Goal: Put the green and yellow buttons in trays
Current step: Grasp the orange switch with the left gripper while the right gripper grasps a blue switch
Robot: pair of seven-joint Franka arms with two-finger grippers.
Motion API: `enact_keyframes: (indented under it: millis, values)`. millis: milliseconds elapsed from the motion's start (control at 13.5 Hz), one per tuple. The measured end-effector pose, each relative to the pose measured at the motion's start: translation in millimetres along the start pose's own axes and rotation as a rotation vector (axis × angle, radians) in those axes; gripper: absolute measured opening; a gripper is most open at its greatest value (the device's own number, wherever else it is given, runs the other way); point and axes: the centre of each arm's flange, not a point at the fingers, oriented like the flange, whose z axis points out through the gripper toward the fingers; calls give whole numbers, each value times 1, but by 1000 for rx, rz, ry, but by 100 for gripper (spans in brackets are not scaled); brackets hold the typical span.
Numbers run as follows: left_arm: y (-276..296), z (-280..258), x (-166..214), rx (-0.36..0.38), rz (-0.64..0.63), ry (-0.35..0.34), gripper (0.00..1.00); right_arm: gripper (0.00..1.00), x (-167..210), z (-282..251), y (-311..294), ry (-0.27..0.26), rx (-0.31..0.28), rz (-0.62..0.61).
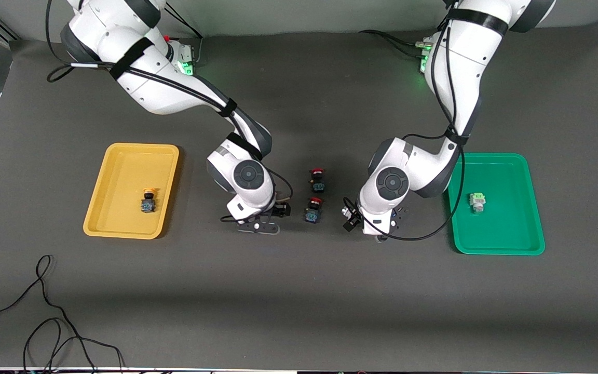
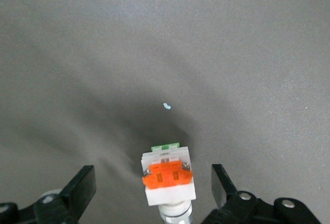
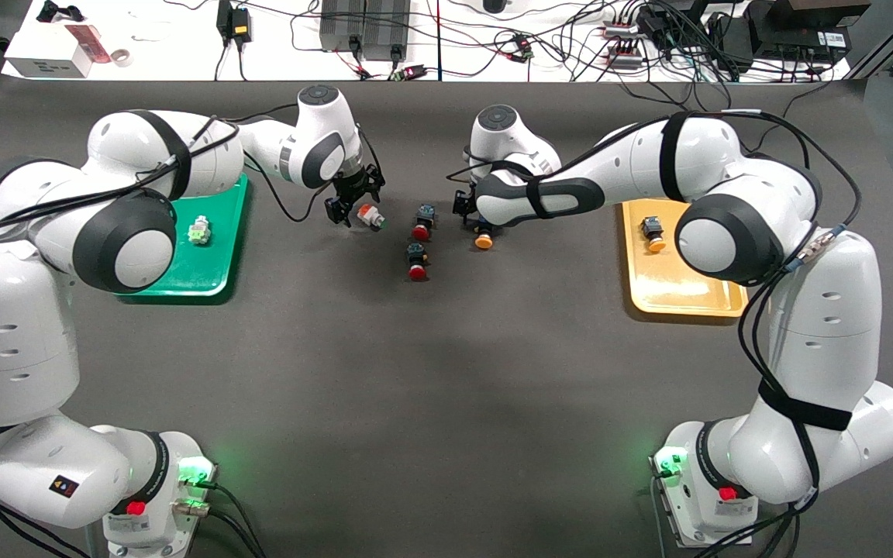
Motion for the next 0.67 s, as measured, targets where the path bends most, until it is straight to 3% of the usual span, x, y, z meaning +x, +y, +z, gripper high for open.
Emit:
enact_keyframes:
  millis: [148,443,591,665]
  values:
    - [0,0,0,-2,-5,1,94,67,5,-5,-2,13,11,24]
    - [0,0,0,-1,-8,3,42,21,18,-21,0,39,26,61]
    - [1,0,1,-3,-12,4,41,1,30,-38,10,44,10,71]
    - [2,-2,1,-7,-13,5,41,1,37,-51,17,37,3,70]
